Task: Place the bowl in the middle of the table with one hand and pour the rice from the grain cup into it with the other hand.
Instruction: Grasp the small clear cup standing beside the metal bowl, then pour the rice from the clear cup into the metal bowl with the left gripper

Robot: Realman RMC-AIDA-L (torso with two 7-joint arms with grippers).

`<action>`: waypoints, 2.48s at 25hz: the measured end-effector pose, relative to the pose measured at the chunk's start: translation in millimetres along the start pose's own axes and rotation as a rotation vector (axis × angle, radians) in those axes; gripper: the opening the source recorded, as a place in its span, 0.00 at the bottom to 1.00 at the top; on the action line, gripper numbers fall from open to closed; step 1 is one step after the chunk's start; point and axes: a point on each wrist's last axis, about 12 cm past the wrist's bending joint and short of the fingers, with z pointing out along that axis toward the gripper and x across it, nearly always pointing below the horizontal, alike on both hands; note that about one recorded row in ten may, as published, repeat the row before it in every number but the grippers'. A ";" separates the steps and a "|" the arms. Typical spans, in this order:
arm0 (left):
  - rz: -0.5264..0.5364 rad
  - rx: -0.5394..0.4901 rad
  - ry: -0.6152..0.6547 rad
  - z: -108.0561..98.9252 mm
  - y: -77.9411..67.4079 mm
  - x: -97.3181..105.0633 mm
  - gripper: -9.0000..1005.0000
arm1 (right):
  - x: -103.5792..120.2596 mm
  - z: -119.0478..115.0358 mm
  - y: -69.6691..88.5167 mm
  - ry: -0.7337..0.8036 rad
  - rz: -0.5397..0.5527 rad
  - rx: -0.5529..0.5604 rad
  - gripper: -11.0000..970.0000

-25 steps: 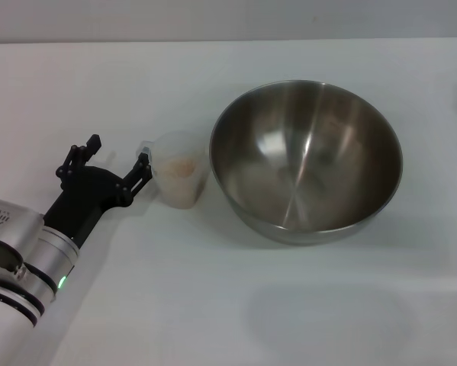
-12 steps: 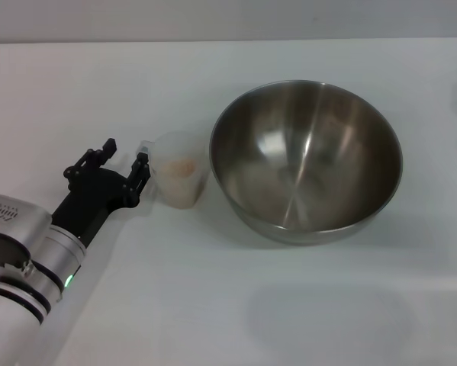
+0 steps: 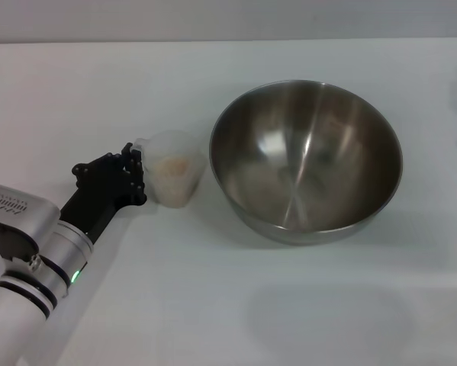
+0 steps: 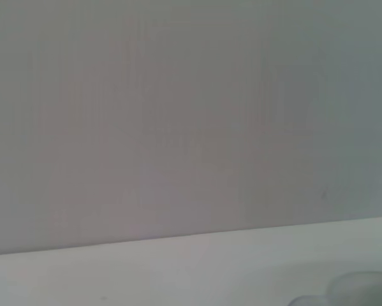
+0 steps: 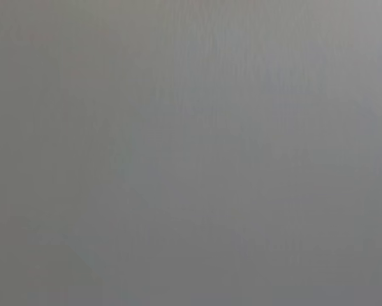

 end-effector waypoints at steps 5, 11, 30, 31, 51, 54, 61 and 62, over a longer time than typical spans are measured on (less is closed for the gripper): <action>0.000 0.004 -0.012 3.0 -0.5 -3.0 0.10 | -0.1 1.8 0.6 -0.003 -0.002 -0.002 0.45; 0.011 0.002 -0.047 9.1 0.6 -10.6 0.04 | 0.5 2.3 0.2 0.001 -0.003 0.001 0.45; 1.022 0.001 -0.503 39.5 -31.0 -78.3 0.04 | -0.4 9.5 -4.5 -0.012 -0.009 0.032 0.46; 1.075 0.009 -0.510 40.3 -34.5 -78.3 0.04 | -0.3 9.7 -4.7 -0.012 -0.009 0.033 0.46; 1.912 -0.003 -0.692 39.2 -79.0 -73.3 0.03 | 0.3 10.8 -5.6 -0.008 -0.016 0.025 0.47; 1.962 -0.016 -0.701 39.1 -80.4 -73.2 0.03 | 1.1 11.0 -5.5 -0.004 -0.018 0.023 0.47; 2.095 -0.069 -0.719 38.9 -81.8 -73.7 0.03 | 1.0 11.0 -5.5 -0.006 -0.019 0.022 0.47; 2.114 -0.077 -0.720 39.0 -81.8 -73.8 0.03 | 1.0 10.7 -5.6 -0.006 -0.020 0.022 0.47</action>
